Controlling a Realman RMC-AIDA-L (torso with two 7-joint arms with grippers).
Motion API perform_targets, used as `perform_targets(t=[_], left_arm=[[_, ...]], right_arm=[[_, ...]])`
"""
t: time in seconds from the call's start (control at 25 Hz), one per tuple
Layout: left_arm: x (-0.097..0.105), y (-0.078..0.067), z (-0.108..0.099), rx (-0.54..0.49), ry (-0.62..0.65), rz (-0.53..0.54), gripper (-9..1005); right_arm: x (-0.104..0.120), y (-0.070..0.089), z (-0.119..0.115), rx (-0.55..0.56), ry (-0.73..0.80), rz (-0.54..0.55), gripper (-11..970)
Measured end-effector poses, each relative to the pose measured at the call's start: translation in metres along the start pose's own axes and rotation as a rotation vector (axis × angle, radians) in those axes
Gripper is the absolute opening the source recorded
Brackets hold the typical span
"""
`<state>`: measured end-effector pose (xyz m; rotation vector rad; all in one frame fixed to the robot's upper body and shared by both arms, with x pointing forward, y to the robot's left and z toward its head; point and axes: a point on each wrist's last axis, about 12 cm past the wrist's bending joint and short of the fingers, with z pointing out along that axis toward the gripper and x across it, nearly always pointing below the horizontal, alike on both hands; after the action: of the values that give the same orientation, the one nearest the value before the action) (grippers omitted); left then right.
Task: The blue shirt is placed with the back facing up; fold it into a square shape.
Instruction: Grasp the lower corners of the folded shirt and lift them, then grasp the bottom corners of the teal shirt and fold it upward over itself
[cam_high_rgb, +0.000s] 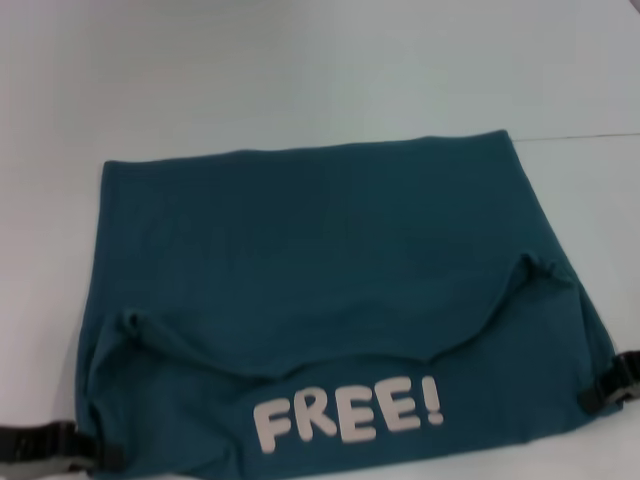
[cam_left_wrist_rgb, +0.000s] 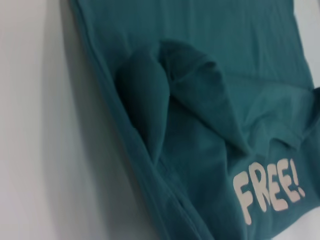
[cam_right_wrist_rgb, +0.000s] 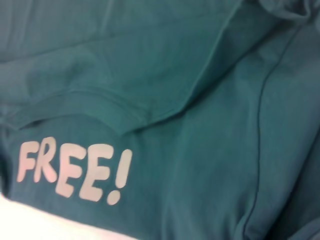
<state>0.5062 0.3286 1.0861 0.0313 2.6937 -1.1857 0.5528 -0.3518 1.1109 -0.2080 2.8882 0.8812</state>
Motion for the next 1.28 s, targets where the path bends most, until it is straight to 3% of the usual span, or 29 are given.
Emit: perform_targets(t=[0.52,0.88,1.28], left_arm=[[0.030,0.008,-0.013,-0.028,0.096,-0.045,89],[0.035,0.016,-0.021,-0.058,0.102,-0.061,96],[0.029,0.009,-0.023,-0.006,0.088,-0.019,103]], right_arm=[[0.022,0.000,-0.001,-0.063,0.101,-0.019,59],[0.030,-0.008,-0.005,-0.061,0.100,-0.011,63],[0.030,-0.006,-0.005,-0.106,0.078,-0.041,69]])
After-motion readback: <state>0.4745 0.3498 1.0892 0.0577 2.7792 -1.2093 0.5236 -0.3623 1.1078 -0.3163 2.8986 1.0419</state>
